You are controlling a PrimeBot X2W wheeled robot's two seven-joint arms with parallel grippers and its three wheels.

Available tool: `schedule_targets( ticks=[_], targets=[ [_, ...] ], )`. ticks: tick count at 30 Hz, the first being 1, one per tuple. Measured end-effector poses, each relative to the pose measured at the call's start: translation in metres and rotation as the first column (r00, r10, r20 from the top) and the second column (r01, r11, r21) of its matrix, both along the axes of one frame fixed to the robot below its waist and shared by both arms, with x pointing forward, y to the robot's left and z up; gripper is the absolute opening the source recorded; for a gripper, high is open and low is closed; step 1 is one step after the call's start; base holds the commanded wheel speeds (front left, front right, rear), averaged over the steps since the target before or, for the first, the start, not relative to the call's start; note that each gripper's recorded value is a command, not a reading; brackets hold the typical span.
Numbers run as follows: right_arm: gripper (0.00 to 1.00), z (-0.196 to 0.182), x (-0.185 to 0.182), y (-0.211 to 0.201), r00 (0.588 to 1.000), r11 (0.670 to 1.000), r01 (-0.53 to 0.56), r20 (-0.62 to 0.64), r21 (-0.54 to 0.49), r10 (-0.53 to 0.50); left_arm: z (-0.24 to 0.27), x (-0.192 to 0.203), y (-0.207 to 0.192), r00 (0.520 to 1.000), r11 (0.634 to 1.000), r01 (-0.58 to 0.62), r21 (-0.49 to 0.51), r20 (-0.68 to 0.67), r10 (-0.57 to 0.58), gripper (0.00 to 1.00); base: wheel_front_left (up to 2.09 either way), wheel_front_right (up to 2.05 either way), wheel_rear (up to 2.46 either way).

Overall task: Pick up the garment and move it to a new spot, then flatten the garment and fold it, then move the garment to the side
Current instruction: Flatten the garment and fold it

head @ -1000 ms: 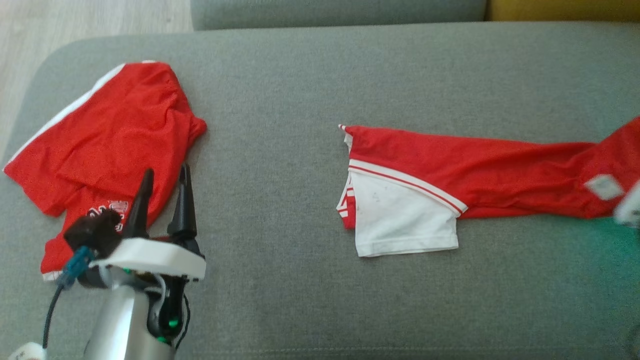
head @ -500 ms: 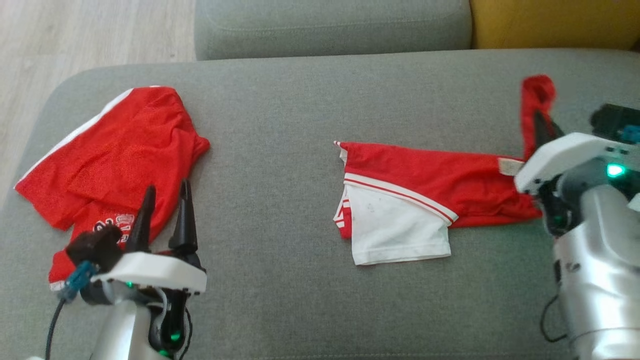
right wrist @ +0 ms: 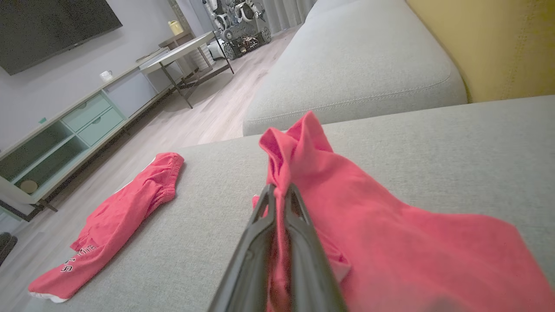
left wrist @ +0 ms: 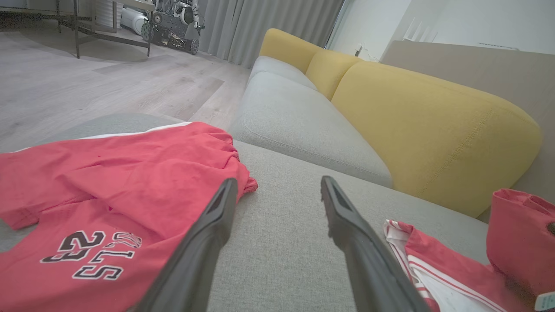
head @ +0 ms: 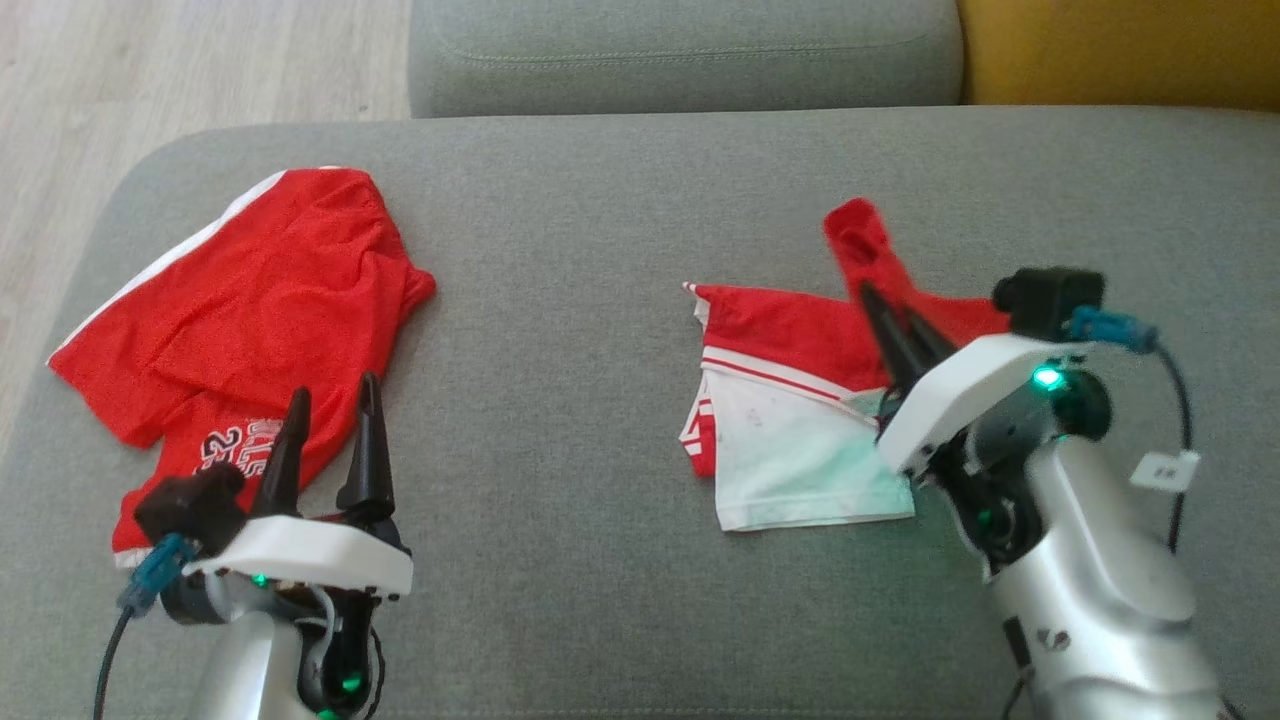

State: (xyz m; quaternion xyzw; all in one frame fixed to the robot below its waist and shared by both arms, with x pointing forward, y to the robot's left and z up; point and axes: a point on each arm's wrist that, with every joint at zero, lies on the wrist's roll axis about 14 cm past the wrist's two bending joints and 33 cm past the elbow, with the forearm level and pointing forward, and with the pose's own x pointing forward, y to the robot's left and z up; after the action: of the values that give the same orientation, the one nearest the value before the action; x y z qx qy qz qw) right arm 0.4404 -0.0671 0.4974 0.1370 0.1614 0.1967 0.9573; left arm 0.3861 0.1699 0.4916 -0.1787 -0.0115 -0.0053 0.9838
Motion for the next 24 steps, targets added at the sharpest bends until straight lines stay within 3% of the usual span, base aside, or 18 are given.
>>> schedule_targets(
  ticks=[13,14,15,16,24],
  targets=[
    [0.0,-0.049,-0.024,0.049,0.984,0.99,-0.143,-0.11,0.008,0.143,-0.006,0.0,0.01,1.0,1.0,-0.024,0.001,-0.018,0.024,1.0,0.0,0.0,0.0],
    [0.4,-0.053,-0.026,0.051,0.983,0.989,-0.145,-0.116,0.012,0.145,-0.007,0.0,0.011,0.999,1.0,-0.026,0.001,-0.021,0.027,1.0,0.0,0.0,0.0],
    [0.4,-0.055,-0.026,0.052,0.982,0.989,-0.145,-0.118,0.018,0.146,-0.008,0.0,0.012,0.999,1.0,-0.029,0.001,-0.024,0.029,1.0,0.0,0.0,0.0],
    [1.0,-0.055,-0.026,0.052,0.982,0.989,-0.145,-0.118,0.018,0.146,-0.008,0.0,0.012,0.999,1.0,-0.029,0.001,-0.024,0.029,1.0,0.0,0.0,0.0],
    [1.0,-0.045,-0.03,0.074,0.98,0.974,-0.157,-0.093,0.163,0.173,-0.014,0.003,0.009,0.999,1.0,-0.022,-0.001,-0.04,0.022,1.0,0.0,0.0,0.0]
  ],
)
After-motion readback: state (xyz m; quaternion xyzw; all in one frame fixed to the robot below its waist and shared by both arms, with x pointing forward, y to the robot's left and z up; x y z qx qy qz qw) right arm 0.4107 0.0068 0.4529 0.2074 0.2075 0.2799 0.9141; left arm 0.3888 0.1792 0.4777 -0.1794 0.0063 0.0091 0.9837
